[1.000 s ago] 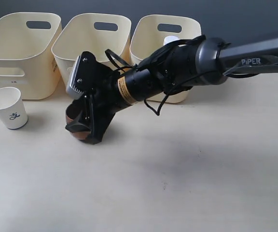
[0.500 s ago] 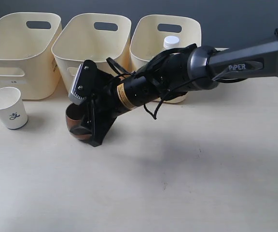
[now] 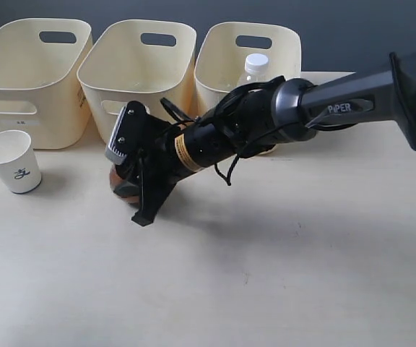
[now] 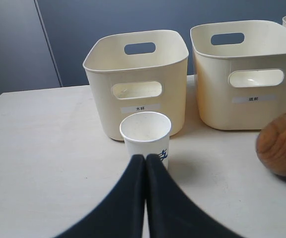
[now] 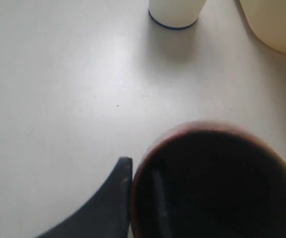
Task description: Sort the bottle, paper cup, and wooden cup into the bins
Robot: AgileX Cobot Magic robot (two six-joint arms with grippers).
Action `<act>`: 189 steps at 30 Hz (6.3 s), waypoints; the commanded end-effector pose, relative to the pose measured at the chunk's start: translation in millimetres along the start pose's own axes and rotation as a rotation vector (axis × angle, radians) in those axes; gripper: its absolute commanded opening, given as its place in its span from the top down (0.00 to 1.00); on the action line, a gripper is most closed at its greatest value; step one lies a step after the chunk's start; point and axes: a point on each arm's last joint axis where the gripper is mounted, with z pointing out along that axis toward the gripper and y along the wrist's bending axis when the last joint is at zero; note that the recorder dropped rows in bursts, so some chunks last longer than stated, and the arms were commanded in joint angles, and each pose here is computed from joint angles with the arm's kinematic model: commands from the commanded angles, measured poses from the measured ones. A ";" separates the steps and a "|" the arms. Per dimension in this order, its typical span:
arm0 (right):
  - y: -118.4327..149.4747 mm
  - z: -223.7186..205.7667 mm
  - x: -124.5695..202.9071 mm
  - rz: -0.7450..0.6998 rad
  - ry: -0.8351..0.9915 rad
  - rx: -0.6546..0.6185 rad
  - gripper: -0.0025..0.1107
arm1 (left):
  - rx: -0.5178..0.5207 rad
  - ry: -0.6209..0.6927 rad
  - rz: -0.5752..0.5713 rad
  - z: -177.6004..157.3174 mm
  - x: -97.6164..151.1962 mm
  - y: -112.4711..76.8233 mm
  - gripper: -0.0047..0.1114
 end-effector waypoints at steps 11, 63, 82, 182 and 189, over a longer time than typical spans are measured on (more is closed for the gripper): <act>-26.5 -55.4 -102.6 -0.140 -0.259 0.120 0.98 | 0.000 -0.013 -0.002 0.0 -2.0 0.1 0.96; -110.7 45.9 -115.8 -0.088 -0.468 0.227 0.77 | 0.000 -0.013 -0.002 0.0 -2.0 0.1 0.96; -51.2 -43.7 -179.3 -0.358 -0.601 -0.237 0.80 | 0.000 -0.013 -0.002 0.0 -2.0 0.1 0.96; -35.6 90.6 -80.7 -0.791 -0.218 0.150 0.53 | 0.000 -0.013 -0.002 0.0 -2.0 0.1 0.96; -37.2 56.3 -116.2 -0.798 -0.265 0.214 0.53 | 0.000 -0.013 -0.002 0.0 -2.0 0.1 0.96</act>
